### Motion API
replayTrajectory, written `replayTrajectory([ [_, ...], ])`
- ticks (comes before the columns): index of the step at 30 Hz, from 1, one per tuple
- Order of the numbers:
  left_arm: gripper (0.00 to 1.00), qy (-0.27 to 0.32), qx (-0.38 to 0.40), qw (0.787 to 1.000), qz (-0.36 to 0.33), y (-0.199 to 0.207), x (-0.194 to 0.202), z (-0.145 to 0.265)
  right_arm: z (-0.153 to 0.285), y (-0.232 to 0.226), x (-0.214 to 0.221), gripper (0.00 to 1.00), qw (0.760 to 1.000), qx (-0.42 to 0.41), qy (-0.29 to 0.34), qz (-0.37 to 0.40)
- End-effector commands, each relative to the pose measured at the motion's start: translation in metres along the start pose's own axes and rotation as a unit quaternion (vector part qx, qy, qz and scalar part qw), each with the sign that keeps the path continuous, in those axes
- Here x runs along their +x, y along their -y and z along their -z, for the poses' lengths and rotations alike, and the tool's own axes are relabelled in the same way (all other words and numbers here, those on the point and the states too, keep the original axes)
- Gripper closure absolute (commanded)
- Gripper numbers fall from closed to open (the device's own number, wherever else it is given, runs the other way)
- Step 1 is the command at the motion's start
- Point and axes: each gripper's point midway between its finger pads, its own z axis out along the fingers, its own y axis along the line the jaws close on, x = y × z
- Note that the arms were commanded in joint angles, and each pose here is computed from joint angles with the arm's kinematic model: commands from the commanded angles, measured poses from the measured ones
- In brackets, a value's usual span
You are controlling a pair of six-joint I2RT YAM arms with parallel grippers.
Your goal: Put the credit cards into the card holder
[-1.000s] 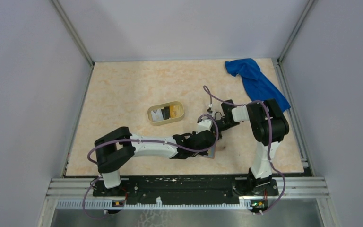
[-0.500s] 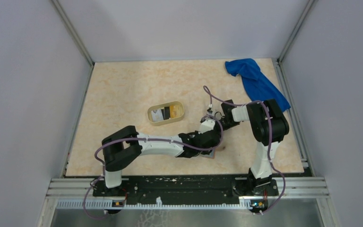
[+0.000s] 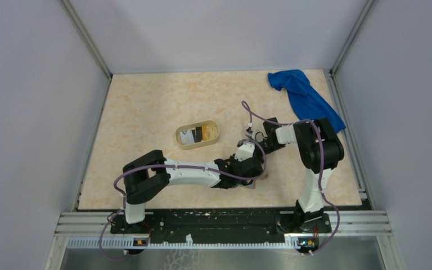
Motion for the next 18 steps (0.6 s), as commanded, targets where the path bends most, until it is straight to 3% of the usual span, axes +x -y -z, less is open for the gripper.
replayTrajectory([
  [1,0.61,0.008,-0.061,0.998,-0.001,-0.025,-0.002,0.002,0.011,0.014,-0.02,0.69,0.997,0.053,0.036,0.049],
  [8,0.59,0.027,-0.031,0.999,0.004,-0.019,-0.015,0.017,0.04,0.002,-0.037,0.69,0.99,0.067,0.078,0.092],
  [13,0.5,0.078,0.091,0.993,0.004,0.003,-0.035,0.054,0.079,-0.033,-0.054,0.71,0.96,0.103,0.126,0.228],
  [16,0.44,0.125,0.141,0.982,0.006,-0.004,-0.045,0.079,0.114,-0.073,-0.062,0.71,0.898,0.14,0.201,0.366],
  [18,0.33,0.151,0.142,0.978,0.012,-0.021,-0.046,0.09,0.132,-0.102,-0.058,0.7,0.834,0.146,0.245,0.473],
])
